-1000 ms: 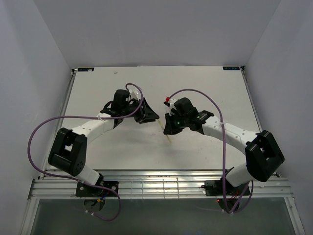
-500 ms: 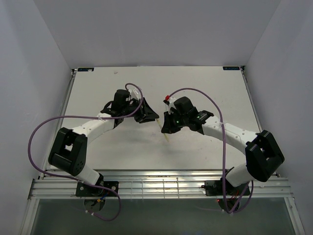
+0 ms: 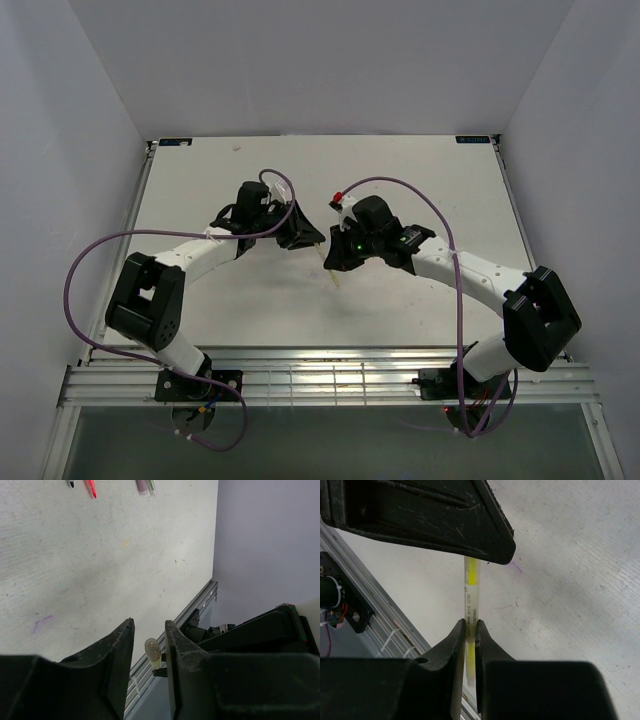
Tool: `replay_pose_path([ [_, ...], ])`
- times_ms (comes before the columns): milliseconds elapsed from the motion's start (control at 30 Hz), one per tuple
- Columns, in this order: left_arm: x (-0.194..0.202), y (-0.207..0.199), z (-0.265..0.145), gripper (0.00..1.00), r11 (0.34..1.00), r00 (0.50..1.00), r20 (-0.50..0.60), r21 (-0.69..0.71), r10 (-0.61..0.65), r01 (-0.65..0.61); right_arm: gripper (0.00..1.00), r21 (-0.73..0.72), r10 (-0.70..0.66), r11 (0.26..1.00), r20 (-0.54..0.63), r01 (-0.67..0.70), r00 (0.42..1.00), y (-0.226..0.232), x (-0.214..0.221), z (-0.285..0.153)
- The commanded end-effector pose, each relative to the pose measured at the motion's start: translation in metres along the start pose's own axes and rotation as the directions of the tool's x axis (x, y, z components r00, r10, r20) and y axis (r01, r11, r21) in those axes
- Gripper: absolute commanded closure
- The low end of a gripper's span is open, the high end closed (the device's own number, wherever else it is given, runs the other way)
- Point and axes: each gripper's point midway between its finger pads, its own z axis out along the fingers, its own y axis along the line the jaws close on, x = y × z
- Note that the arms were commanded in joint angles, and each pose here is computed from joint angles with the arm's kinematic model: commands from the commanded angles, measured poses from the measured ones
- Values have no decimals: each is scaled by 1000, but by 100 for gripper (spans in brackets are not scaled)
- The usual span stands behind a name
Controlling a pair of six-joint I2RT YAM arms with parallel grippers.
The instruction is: Open the pen caps
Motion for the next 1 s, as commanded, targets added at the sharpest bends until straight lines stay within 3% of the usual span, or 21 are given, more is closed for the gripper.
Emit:
replay_pose_path([
  [0,-11,-18,-2,62,998,998,27,33,53,-54,92,-39,-24,999,65,26,998,14,-24,-3],
  [167,-10,-13,-4,88,998,997,30,10,70,-70,92,-23,-21,999,51,22,998,9,-19,2],
  [300,-8,-11,-4,100,997,997,22,2,74,-74,80,-28,-21,999,51,23,998,9,-20,5],
  [333,-8,-11,-4,100,997,997,22,2,74,-74,72,-30,-22,999,53,24,998,10,-22,6],
  [400,-8,-12,-4,100,997,997,21,5,78,-78,68,-36,-21,999,46,23,999,10,-23,10],
  [567,-9,-15,-7,100,997,996,25,3,83,-83,68,-49,-25,998,34,27,999,12,-29,20],
  [667,-10,-16,-8,100,996,996,28,1,84,-84,71,-55,-21,998,27,22,999,11,-28,25],
  [833,-13,-15,-6,100,997,997,28,-11,76,-76,91,-63,-20,998,16,21,1000,10,-26,32],
  [967,-20,-14,-3,100,999,999,35,-42,36,-34,92,-40,-41,998,-7,41,999,8,-18,35],
])
